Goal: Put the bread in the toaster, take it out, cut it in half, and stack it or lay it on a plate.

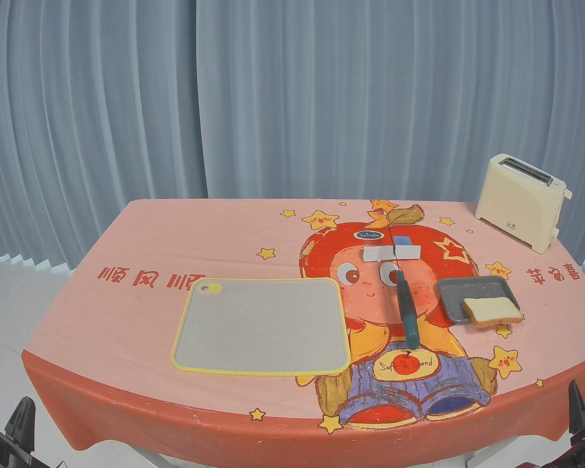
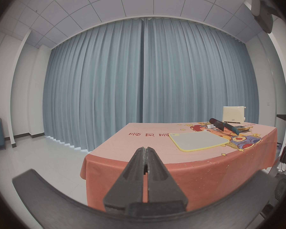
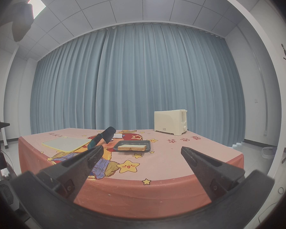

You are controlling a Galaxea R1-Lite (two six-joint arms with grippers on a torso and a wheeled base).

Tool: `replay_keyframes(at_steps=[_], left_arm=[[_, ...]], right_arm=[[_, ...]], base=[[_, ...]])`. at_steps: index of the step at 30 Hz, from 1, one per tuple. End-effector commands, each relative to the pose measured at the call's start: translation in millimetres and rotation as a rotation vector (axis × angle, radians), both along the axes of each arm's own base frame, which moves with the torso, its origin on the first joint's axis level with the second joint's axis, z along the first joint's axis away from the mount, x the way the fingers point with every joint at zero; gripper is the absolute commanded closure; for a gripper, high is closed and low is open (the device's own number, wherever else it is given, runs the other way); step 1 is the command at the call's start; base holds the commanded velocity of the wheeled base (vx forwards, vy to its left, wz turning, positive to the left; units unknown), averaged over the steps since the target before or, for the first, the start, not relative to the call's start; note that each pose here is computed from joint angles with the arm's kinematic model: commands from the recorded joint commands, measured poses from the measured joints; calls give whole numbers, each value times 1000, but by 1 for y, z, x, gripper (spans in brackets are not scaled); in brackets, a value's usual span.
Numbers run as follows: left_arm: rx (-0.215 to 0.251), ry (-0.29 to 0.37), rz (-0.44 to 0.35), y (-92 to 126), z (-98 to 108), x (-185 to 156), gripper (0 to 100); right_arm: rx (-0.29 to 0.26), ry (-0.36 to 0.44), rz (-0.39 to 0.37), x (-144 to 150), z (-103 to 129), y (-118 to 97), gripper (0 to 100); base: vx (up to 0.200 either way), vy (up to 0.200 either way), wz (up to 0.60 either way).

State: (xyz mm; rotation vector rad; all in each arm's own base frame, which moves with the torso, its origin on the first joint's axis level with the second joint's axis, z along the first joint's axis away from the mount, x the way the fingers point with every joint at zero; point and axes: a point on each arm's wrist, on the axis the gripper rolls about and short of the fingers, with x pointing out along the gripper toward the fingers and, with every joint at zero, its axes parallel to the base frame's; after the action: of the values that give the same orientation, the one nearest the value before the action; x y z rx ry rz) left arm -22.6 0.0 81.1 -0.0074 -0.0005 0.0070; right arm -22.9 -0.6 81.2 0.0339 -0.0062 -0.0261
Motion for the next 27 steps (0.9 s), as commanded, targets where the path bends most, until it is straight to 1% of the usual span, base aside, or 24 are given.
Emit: replay_keyframes(at_steps=[1, 6, 27], left_arm=[[0, 19, 1, 0, -5, 1, 100], [0, 19, 1, 0, -5, 1, 100], [0, 19, 1, 0, -5, 1, 100]], right_arm=[[-5, 0, -1, 0, -5, 0, 0], [-18, 2, 2, 0, -5, 0, 0], [-23, -1, 3, 0, -5, 0, 0]], base=[[0, 0, 0], [0, 0, 0], [0, 0, 0]])
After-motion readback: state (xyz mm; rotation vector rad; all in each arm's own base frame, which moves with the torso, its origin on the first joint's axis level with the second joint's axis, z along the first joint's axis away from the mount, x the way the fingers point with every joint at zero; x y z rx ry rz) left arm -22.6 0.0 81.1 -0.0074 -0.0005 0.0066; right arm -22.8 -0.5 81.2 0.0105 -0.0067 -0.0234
